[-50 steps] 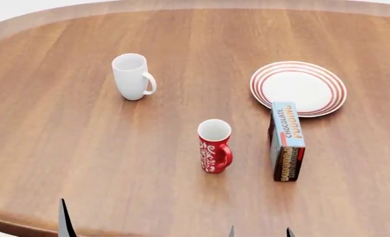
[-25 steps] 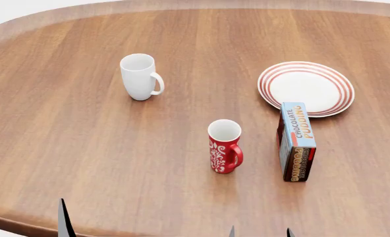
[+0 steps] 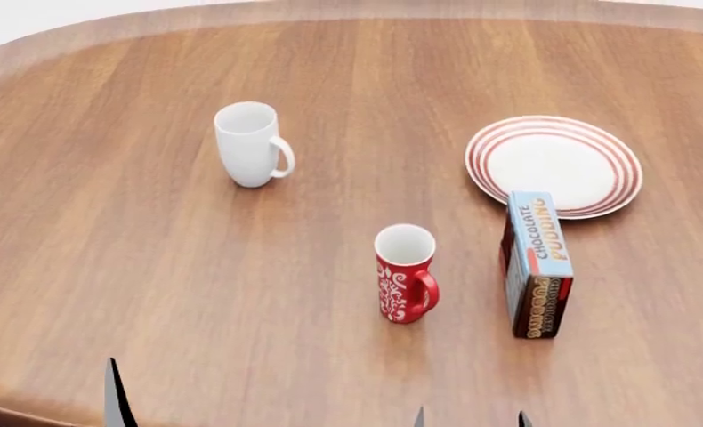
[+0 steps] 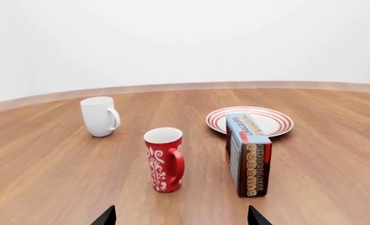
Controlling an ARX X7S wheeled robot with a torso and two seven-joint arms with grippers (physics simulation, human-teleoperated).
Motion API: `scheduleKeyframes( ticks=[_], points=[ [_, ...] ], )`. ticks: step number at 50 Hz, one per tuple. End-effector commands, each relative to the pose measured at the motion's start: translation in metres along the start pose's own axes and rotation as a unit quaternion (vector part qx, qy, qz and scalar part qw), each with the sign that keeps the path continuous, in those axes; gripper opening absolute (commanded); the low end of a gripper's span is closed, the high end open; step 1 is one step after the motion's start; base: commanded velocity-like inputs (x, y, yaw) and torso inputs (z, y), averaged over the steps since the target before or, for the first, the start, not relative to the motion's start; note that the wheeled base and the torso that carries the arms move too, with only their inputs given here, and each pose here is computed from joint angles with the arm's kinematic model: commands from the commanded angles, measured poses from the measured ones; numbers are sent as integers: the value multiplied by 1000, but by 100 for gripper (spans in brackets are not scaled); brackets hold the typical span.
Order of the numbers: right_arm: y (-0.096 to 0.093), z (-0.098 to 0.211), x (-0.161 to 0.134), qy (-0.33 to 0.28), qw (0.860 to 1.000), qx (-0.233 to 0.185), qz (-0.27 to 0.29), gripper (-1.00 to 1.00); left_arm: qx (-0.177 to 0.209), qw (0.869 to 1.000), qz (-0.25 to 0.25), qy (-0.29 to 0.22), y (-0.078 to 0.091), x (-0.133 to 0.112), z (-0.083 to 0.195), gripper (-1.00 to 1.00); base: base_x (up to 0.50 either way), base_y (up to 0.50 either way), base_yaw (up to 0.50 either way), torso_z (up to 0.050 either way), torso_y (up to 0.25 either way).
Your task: Pick up the red mug and put it on the plate
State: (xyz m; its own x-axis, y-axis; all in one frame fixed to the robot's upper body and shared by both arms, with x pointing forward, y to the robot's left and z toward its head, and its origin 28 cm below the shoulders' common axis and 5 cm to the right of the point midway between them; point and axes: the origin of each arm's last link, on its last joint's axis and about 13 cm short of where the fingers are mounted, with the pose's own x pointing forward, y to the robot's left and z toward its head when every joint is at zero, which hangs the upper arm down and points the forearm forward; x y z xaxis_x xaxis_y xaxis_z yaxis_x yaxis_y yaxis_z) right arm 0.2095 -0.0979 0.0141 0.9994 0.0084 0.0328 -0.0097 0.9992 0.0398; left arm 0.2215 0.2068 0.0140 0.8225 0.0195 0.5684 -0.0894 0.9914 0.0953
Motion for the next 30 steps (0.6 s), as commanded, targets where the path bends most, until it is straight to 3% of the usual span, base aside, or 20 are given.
scheduleKeyframes(
  ticks=[1, 30],
  points=[
    [0, 0, 0, -2, 1000, 2, 0, 100, 0, 1000, -1, -1, 0, 0, 0, 100, 102, 0, 0, 0, 0],
    [0, 0, 0, -3, 1000, 3, -1, 100, 1, 1000, 0, -3, 0, 0, 0, 100, 101, 0, 0, 0, 0]
  ],
)
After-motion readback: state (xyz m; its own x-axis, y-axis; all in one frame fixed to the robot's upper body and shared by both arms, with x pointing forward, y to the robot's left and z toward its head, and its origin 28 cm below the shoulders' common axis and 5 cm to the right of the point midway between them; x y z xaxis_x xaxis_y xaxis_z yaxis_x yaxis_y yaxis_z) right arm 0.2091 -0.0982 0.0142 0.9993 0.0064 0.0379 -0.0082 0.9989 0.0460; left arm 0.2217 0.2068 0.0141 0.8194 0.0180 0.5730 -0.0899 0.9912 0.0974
